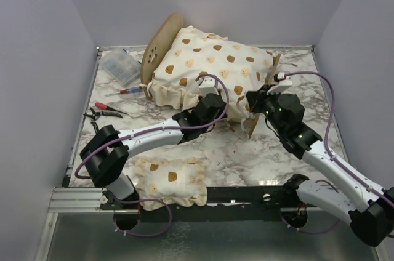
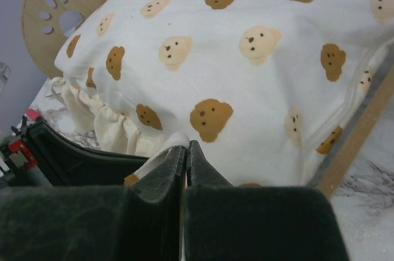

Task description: Set up the pet bed

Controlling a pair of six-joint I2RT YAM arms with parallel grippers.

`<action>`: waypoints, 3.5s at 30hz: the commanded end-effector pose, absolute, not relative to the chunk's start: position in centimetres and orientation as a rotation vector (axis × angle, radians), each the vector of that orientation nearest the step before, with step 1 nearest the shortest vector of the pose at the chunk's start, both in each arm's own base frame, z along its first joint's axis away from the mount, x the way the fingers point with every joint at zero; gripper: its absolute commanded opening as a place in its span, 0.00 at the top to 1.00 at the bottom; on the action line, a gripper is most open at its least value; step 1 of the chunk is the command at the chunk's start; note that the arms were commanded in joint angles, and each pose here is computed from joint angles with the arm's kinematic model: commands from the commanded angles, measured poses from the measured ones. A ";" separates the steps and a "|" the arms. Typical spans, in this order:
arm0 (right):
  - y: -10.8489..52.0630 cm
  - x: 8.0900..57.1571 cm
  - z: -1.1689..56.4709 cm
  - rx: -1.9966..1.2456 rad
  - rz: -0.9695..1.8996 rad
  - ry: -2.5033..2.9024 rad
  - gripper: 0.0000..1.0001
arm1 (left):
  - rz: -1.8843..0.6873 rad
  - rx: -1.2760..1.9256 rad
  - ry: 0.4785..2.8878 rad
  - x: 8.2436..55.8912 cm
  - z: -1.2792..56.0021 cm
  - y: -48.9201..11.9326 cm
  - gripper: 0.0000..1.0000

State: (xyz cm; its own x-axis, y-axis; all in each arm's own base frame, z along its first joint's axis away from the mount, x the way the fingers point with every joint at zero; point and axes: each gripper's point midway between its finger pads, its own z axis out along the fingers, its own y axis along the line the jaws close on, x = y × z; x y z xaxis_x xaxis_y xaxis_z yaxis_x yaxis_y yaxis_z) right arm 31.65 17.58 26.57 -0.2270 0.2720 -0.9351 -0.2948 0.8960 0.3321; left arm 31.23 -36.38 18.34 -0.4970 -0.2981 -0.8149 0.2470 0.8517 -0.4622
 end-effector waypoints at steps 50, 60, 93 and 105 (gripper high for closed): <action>14.9 29.9 24.5 -0.554 0.305 1.413 0.99 | -0.772 -0.026 1.966 30.1 19.5 -36.8 0.86; 14.9 30.9 26.6 -0.686 0.248 1.369 0.99 | -0.782 -0.023 1.959 29.9 19.7 -36.7 0.86; 10.9 26.2 24.1 -0.304 0.363 1.868 0.37 | -0.831 0.045 1.982 29.0 19.5 -38.2 0.86; 13.5 23.6 25.8 -0.305 0.587 2.069 0.38 | -0.817 0.072 2.017 28.6 18.9 -39.3 0.86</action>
